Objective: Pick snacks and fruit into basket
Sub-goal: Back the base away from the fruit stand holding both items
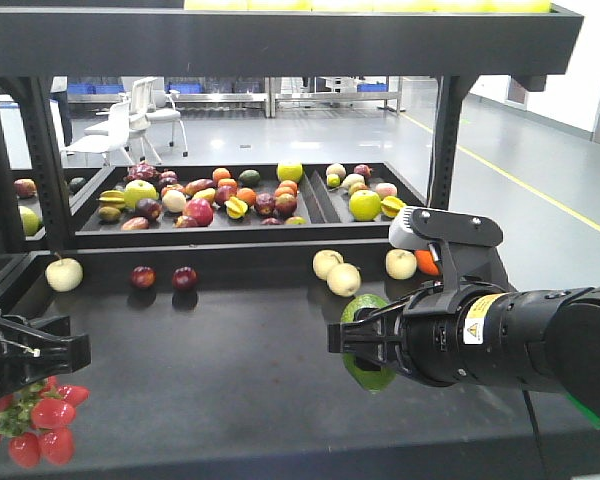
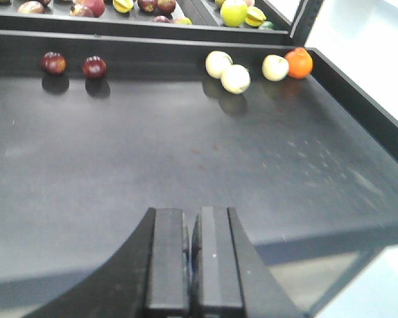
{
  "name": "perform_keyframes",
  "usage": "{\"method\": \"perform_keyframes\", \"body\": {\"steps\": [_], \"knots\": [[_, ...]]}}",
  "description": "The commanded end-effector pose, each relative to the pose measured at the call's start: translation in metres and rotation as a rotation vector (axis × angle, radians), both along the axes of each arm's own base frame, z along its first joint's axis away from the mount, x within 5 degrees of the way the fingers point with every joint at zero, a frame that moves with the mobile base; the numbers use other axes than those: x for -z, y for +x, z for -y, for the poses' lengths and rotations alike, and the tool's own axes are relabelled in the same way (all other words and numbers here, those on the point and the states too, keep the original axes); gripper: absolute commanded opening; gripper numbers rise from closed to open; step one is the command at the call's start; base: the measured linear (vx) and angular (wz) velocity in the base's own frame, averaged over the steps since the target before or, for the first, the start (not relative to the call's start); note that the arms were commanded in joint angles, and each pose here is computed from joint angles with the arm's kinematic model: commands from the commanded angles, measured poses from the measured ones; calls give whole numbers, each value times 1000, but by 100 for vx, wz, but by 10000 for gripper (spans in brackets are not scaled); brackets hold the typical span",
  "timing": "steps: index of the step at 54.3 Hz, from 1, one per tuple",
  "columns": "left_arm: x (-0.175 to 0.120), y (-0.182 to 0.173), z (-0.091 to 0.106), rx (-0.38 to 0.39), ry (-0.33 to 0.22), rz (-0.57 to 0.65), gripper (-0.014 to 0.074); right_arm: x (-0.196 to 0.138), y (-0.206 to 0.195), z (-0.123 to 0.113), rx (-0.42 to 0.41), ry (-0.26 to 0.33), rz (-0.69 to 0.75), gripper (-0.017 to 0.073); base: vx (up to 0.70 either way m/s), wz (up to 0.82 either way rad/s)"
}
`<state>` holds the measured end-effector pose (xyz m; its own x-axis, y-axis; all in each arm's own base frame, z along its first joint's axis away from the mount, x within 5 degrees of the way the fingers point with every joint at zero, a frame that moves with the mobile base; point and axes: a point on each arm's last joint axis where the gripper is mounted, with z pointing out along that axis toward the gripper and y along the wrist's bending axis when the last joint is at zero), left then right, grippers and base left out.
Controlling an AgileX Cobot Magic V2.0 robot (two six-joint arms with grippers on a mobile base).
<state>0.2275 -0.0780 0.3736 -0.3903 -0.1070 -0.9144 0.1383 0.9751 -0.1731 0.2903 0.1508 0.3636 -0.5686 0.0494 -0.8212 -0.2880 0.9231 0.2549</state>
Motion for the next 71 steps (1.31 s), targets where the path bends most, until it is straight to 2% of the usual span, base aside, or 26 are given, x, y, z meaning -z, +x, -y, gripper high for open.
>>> {"method": "perform_keyframes", "body": {"steps": [1, 46, 71], "knots": [[-20, -4, 3, 39, -28, 107, -6, -29, -5, 4, -3, 53, 138, -10, -35, -3], [-20, -4, 3, 39, -28, 107, -6, -29, -5, 4, -3, 53, 138, -10, -37, -12], [-20, -4, 2, 37, -27, 104, -6, -27, -5, 4, -2, 46, 123, -10, -31, -47]]}}
